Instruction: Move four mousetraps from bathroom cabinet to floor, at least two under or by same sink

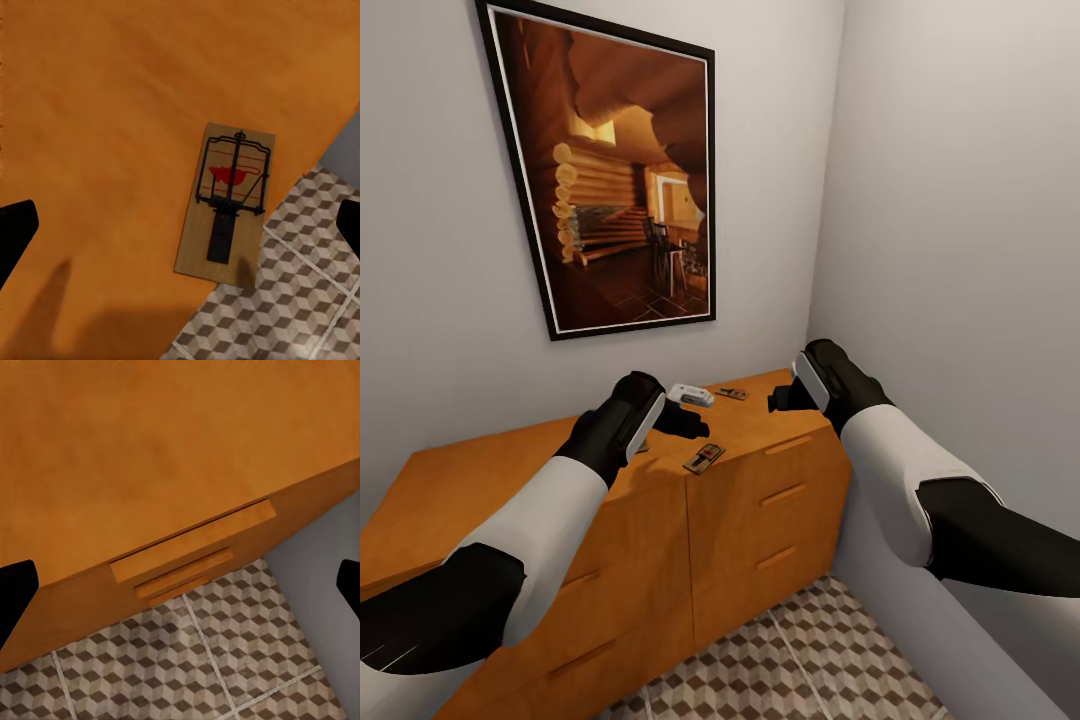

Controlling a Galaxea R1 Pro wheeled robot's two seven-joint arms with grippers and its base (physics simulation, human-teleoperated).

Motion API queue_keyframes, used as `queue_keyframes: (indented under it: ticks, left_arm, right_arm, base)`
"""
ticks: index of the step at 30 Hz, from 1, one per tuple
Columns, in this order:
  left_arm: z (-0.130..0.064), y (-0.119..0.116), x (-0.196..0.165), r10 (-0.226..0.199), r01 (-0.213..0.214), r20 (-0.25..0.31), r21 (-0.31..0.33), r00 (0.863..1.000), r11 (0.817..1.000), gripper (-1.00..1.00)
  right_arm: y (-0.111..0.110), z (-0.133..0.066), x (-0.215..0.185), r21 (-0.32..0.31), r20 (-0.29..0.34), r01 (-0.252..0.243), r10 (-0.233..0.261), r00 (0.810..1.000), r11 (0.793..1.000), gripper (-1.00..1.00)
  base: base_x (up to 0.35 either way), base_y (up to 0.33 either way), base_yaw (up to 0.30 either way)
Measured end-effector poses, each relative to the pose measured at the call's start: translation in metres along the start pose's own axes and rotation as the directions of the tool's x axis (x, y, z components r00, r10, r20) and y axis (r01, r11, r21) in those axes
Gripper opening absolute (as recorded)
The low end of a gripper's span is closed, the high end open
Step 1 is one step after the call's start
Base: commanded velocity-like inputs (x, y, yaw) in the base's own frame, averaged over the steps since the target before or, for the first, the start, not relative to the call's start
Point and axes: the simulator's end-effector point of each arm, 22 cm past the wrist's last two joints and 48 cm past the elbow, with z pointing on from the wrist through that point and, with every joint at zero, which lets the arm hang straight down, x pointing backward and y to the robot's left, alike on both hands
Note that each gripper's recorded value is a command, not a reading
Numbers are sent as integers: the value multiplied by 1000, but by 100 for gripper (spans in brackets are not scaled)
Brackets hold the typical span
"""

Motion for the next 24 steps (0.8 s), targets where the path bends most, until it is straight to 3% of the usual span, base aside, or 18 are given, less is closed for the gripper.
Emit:
queue_keyframes:
  ticks: [24]
  left_arm:
    - [0, 1, -1, 1, -1, 3, -5, 1000, 1000, 100]
  right_arm:
    - [0, 0, 0, 1, 0, 0, 0, 1000, 1000, 100]
  base:
    - [0, -103, 0]
